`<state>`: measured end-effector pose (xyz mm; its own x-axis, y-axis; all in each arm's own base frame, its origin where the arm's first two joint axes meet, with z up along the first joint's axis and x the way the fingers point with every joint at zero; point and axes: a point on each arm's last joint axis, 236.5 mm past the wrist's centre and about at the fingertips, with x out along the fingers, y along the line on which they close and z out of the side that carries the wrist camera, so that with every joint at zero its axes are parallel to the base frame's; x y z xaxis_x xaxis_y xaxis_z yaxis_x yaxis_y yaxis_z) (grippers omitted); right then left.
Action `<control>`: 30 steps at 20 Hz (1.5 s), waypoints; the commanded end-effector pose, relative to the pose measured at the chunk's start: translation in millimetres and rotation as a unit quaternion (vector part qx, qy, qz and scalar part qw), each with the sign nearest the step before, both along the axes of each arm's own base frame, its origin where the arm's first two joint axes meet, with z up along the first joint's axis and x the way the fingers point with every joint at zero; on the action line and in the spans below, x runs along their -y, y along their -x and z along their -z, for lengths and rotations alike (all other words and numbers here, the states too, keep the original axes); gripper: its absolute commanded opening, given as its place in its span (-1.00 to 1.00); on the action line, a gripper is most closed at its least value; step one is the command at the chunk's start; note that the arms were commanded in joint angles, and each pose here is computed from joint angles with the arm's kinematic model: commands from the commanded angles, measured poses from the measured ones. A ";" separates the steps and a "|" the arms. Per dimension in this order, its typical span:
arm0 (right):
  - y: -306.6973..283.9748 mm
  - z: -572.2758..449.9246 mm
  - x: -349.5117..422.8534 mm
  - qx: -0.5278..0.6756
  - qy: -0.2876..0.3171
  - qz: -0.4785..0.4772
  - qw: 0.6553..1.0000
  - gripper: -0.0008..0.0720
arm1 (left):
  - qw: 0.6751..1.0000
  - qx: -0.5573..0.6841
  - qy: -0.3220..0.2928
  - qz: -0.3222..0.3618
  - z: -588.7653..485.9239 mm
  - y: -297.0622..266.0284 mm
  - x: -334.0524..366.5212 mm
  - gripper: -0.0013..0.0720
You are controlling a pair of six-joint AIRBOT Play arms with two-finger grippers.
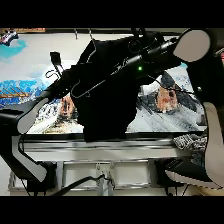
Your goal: Fold the clothes and pants, and hang the long-sleeved shirts on hangers.
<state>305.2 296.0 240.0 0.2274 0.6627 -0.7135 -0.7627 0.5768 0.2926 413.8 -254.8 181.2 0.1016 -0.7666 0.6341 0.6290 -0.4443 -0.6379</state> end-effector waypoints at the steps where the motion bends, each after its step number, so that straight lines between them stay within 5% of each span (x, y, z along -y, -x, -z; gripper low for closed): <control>1: 19.4 -29.5 4.8 0.027 -0.024 -0.011 0.999 -0.03 | 0.999 0.021 0.026 0.036 -8.2 22.4 8.7 -0.90; 4: 11.2 -80.8 39.8 0.210 0.008 -0.014 0.977 -0.20 | 0.998 0.020 0.028 0.058 -14.1 33.5 19.4 -0.90; 7: 0.9 -125.9 115.4 0.435 0.189 -0.053 0.879 -0.18 | 0.996 0.033 0.031 0.071 -25.3 45.3 27.2 -0.90; 10: -2.6 -121.8 164.9 0.435 0.291 -0.035 0.851 0.42 | 0.995 0.043 0.033 0.084 -37.0 56.9 32.7 -0.90; 11: -3.1 -114.1 167.6 0.422 0.295 -0.039 0.856 0.62 | 0.994 0.047 0.030 0.089 -38.3 60.7 34.8 -0.90; 27: -53.8 8.6 113.8 0.271 0.220 -0.108 0.931 0.74 | 0.990 0.035 0.002 0.134 -31.9 75.4 45.1 -0.90; 29: -61.3 24.4 110.2 0.255 0.222 -0.113 0.934 0.65 | 0.990 0.035 0.002 0.134 -31.9 75.3 45.0 -0.90; 30: -65.1 26.3 108.9 0.256 0.221 -0.112 0.934 0.25 | 0.990 0.035 0.002 0.134 -31.9 75.2 44.8 -0.90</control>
